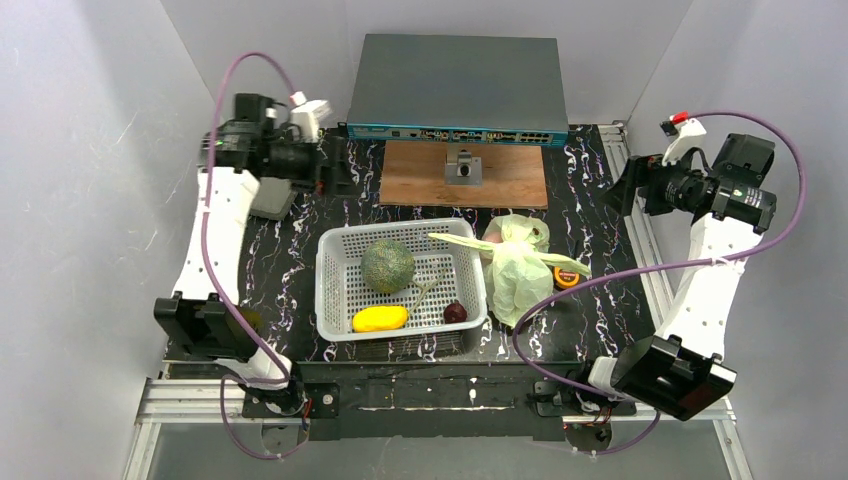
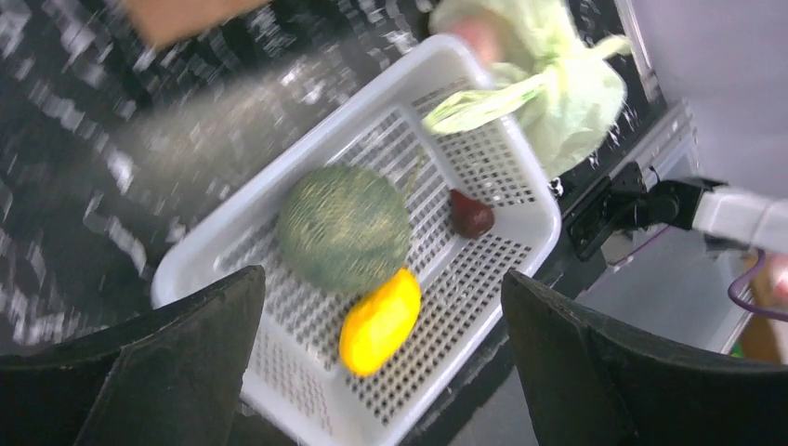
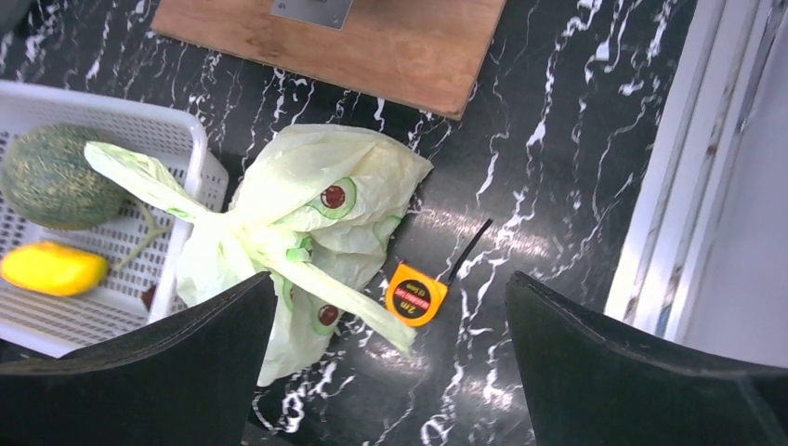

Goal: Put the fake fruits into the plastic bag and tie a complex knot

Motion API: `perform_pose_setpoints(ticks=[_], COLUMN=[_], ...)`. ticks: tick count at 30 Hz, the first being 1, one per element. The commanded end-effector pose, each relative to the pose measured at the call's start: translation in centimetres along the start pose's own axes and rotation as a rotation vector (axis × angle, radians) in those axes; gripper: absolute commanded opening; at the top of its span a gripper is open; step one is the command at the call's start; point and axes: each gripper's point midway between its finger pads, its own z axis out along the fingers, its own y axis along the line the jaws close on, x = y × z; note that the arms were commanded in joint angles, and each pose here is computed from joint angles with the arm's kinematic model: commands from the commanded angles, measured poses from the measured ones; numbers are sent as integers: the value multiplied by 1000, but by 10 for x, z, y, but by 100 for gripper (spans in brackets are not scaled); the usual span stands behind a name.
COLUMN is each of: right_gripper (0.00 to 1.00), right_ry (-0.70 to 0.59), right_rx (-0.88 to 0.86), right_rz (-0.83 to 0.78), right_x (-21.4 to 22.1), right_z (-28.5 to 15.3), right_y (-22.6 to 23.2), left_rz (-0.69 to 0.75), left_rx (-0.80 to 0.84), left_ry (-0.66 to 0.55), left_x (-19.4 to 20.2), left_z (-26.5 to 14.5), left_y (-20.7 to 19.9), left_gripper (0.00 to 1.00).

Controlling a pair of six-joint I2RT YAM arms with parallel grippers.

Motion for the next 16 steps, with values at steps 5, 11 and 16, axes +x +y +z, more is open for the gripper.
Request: perform_pose_setpoints(ticks=[5,11,16], right_gripper=[98,98,98], right_ry=[55,86,91], right_rx=[45,61,78], right_rz=[196,187,158], right_x=[33,56,58], right_z=[7,17,20], right_y=[-5,-13,-21], left_rz=[-370,-374,-380], left_rx=[-310,-451,-466], left_ry=[65,128,92], left_x=[72,94,85], left_z=[-82,-87,-84], left_y=[95,134,143], left_gripper=[98,98,98])
